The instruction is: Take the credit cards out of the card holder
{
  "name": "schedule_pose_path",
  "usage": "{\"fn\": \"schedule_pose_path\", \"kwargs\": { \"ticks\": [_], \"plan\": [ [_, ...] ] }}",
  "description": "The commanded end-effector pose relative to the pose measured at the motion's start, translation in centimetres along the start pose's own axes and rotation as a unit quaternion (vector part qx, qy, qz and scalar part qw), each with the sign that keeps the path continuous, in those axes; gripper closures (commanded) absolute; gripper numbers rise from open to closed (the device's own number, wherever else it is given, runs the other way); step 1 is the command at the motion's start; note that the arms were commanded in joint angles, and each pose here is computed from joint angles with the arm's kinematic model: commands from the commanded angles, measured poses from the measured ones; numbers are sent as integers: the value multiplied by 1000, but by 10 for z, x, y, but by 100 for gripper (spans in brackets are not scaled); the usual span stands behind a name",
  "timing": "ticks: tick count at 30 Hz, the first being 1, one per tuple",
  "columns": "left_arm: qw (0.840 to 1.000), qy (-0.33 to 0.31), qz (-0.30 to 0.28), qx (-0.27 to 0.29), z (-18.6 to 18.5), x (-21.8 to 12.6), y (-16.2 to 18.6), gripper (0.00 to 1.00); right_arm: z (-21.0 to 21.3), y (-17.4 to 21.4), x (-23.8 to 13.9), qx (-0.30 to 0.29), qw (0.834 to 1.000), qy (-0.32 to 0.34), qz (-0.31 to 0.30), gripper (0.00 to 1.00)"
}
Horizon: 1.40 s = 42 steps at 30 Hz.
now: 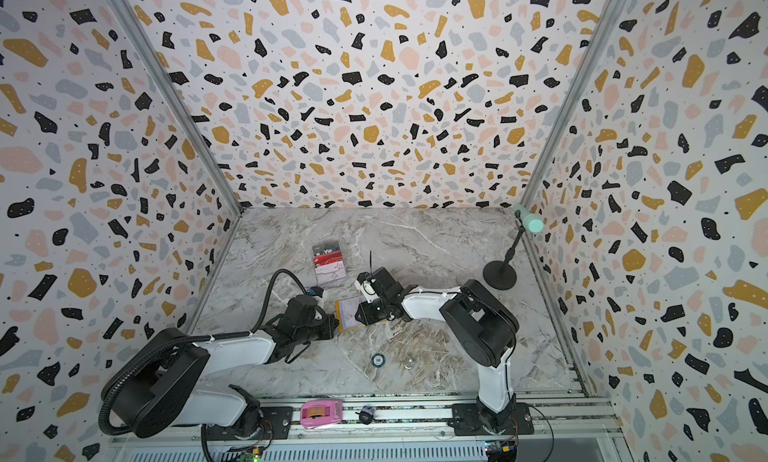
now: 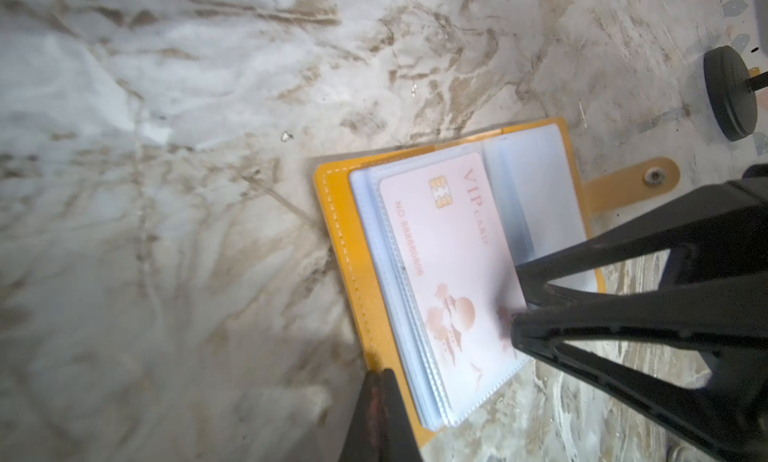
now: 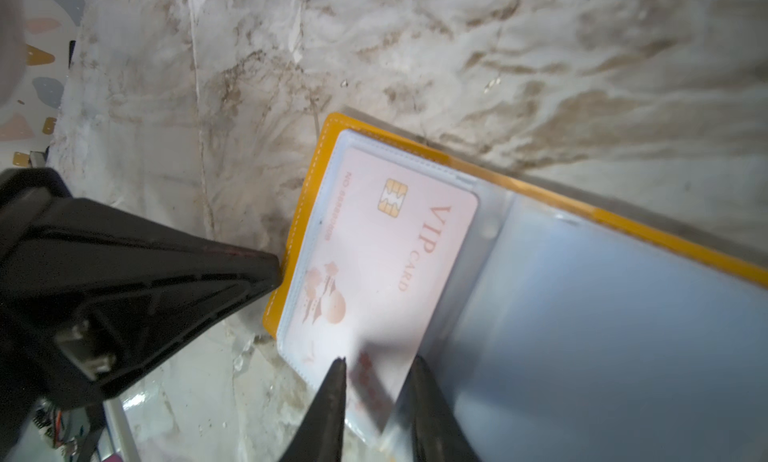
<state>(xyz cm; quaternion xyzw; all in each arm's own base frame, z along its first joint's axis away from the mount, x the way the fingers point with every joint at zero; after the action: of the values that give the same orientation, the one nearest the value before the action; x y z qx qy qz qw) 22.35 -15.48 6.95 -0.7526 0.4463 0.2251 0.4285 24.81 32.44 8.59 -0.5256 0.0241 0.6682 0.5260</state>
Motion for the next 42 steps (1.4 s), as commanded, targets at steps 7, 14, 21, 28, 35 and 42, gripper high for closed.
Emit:
{"fn": "schedule_pose_path", "kwargs": {
  "ticks": [7, 14, 21, 28, 35, 42],
  "plan": [
    [999, 18, 51, -2, 7, -8, 26, 100, 28, 14, -13, 14, 999, -37, 0, 72],
    [1000, 4, 25, 0, 6, -18, 18, 100, 20, 9, -23, 36, 999, -11, -14, 65],
    [1000, -12, 10, 19, -7, -21, -3, 100, 13, 1, -33, 58, 997, -35, -33, 54],
    [1000, 4, 14, 21, -18, -13, -12, 100, 9, -5, -30, 76, 994, -74, -40, 54],
    [999, 3, 28, 22, -16, -3, -9, 100, 2, -1, -18, 99, 991, -81, -29, 56],
    [999, 10, 31, 22, -16, 0, -8, 100, -1, 3, -13, 112, 990, -86, -27, 56]
  ]
}}
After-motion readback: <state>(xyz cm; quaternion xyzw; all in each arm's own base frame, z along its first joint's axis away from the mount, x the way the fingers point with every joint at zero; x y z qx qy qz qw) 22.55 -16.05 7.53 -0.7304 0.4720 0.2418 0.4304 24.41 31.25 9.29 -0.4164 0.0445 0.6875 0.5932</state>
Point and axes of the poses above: each gripper's point midway between its finger pads, its own x axis out along the fingers, its own z axis along the line the jaws close on, y = z × x, the point moved 7 cm from there along -x, back along the fingers, and after that the axes turned 8 degrees about -x, right-handed, at the moved point
